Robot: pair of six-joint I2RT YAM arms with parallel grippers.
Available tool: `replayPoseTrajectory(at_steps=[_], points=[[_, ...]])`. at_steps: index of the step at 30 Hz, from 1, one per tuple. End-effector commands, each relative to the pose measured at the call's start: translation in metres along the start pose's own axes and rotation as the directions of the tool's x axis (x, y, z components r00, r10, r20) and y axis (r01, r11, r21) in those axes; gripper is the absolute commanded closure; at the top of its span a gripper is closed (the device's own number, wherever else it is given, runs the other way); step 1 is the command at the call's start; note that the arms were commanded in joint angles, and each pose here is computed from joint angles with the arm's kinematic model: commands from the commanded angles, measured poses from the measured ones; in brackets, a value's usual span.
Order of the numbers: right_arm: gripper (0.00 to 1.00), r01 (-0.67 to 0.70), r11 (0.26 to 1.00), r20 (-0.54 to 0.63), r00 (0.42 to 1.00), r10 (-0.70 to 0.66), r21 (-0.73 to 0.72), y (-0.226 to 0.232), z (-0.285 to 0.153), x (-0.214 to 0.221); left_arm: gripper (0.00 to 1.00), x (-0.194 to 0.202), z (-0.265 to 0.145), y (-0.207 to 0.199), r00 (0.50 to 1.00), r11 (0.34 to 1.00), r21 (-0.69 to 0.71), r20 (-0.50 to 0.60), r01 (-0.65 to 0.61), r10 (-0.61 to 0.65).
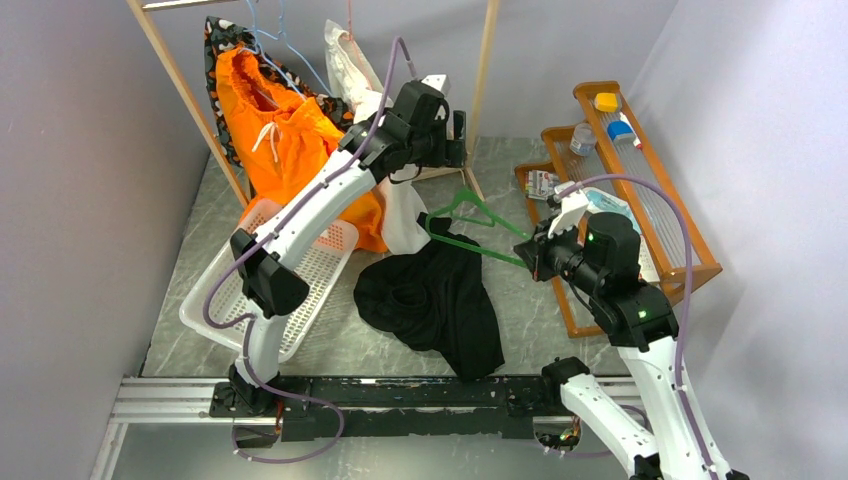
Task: Remove the shorts from the hanger
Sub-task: Adjust the hanger.
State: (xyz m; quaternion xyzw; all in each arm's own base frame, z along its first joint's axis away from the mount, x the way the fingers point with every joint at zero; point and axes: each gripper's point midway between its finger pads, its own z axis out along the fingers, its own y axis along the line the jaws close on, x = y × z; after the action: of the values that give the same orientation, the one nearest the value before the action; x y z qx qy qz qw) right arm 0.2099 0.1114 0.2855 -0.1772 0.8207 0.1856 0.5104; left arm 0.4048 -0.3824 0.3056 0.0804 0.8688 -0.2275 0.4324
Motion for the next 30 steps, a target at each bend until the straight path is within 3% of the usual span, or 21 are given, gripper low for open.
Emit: replayPoseTrajectory(at_steps=[1, 4, 13, 20, 25, 30], points=[[1.0, 0.037, 0.999, 0.065, 0.997, -0.035, -0.027, 0.007, -0.009, -0.016, 0.13, -0.023, -0.01, -0.029, 0.998, 0.989, 0.15, 0.055, -0.013, 0.005], [1.0, 0.04, 0.999, 0.05, 0.998, -0.038, -0.033, 0.007, -0.008, -0.014, 0.13, -0.019, -0.003, -0.032, 0.999, 0.986, 0.164, 0.049, -0.01, 0.002], [1.0, 0.03, 0.999, 0.049, 0.998, -0.03, -0.01, 0.004, -0.01, -0.014, 0.24, -0.011, 0.009, 0.008, 0.998, 0.998, -0.019, 0.034, 0.055, -0.055], [1.0, 0.038, 0.999, 0.059, 0.998, -0.037, -0.017, 0.006, -0.013, -0.015, 0.24, -0.012, 0.011, 0.027, 0.997, 0.993, -0.101, 0.042, 0.068, -0.064], [1.0, 0.04, 0.999, 0.062, 0.997, -0.039, -0.017, 0.006, -0.015, -0.015, 0.25, -0.011, 0.015, 0.022, 0.997, 0.994, -0.073, 0.03, 0.075, -0.073], [1.0, 0.028, 0.999, 0.066, 0.997, -0.03, 0.032, -0.002, -0.015, -0.016, 0.18, -0.024, 0.002, 0.003, 0.993, 0.994, 0.018, 0.047, 0.107, -0.108]])
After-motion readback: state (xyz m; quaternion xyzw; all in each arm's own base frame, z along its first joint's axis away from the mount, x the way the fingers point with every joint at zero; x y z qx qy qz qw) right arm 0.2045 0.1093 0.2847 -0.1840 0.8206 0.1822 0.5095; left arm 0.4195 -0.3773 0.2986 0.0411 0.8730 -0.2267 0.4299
